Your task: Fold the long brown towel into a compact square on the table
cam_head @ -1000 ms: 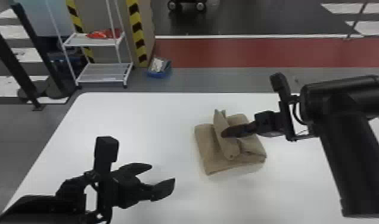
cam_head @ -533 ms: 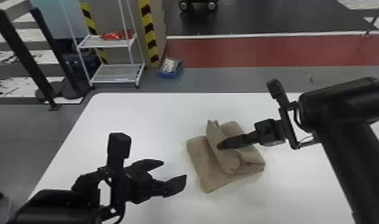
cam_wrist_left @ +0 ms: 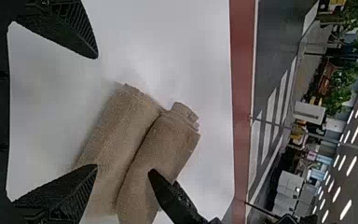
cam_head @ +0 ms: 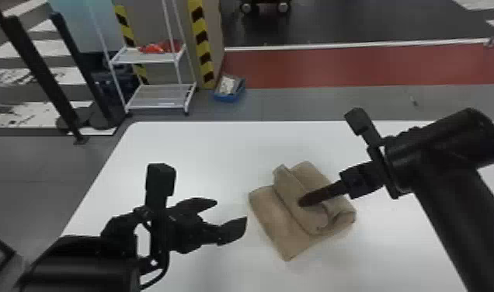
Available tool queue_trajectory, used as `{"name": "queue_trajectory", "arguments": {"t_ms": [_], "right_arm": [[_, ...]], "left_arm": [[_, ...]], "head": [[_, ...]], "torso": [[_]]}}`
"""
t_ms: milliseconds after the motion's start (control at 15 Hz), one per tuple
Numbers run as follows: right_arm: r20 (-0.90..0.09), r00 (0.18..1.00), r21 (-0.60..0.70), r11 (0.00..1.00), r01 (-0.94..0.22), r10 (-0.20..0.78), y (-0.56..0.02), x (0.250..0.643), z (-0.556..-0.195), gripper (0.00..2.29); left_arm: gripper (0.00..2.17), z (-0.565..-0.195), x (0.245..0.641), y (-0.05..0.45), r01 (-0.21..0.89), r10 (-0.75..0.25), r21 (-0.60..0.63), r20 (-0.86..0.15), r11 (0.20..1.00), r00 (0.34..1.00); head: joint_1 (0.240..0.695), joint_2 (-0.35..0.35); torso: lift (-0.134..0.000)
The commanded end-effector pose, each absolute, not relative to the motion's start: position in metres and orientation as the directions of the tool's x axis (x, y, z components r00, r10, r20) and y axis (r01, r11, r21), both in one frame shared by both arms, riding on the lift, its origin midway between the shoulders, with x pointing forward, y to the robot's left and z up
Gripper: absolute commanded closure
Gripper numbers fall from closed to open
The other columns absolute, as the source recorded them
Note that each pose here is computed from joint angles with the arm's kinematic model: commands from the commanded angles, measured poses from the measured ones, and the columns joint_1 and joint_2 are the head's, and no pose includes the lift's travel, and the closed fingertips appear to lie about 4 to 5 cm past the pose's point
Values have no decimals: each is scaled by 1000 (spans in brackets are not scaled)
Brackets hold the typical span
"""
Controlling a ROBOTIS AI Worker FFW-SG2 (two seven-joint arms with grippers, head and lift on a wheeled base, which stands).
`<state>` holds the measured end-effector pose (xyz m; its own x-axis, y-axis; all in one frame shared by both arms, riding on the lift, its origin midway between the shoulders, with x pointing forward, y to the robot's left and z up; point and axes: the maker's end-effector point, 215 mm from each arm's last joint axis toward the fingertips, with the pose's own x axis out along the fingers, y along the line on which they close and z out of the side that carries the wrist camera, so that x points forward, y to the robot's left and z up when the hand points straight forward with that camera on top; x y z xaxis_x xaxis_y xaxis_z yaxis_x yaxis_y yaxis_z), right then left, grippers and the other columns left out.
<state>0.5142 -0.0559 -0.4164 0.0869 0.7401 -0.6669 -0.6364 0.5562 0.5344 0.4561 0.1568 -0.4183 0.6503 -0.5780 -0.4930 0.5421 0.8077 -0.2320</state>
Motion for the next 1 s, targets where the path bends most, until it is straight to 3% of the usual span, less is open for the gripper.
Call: {"name": "queue_trajectory", "arguments": {"t_ms": [0, 200, 267, 333, 400, 467, 667, 933], "right_arm": [[-673, 89, 501, 541, -676, 735, -56, 513, -418, 1507], [-634, 112, 499, 515, -697, 765, -49, 517, -397, 1477], [-618, 117, 507, 507, -697, 778, -47, 517, -390, 1231], [-606, 129, 512, 509, -692, 785, -49, 518, -386, 761], [-600, 132, 524, 513, -680, 789, -52, 514, -385, 151], [-591, 131, 534, 508, -677, 796, -53, 511, -385, -2], [-466, 146, 641, 446, -625, 873, -62, 511, -365, -1], [-419, 191, 698, 450, -557, 888, -87, 517, -362, 171]], "left_arm": [[46, -418, 458, 157, 540, -577, -234, -492, 809, 652], [46, -418, 459, 156, 537, -574, -232, -493, 811, 654], [46, -418, 459, 156, 536, -573, -231, -493, 812, 655], [46, -418, 460, 156, 535, -571, -230, -494, 813, 656], [46, -418, 461, 156, 535, -571, -229, -493, 813, 657], [46, -417, 462, 154, 537, -571, -227, -493, 813, 657], [46, -417, 464, 150, 541, -570, -219, -496, 812, 655], [46, -428, 457, 144, 534, -570, -239, -528, 811, 629]], "head": [[695, 117], [695, 114], [695, 116], [695, 118], [695, 120], [695, 121], [695, 113], [695, 86]], "torso": [[-123], [-123], [-123], [-123], [-123], [-123], [-123], [-123]]}}
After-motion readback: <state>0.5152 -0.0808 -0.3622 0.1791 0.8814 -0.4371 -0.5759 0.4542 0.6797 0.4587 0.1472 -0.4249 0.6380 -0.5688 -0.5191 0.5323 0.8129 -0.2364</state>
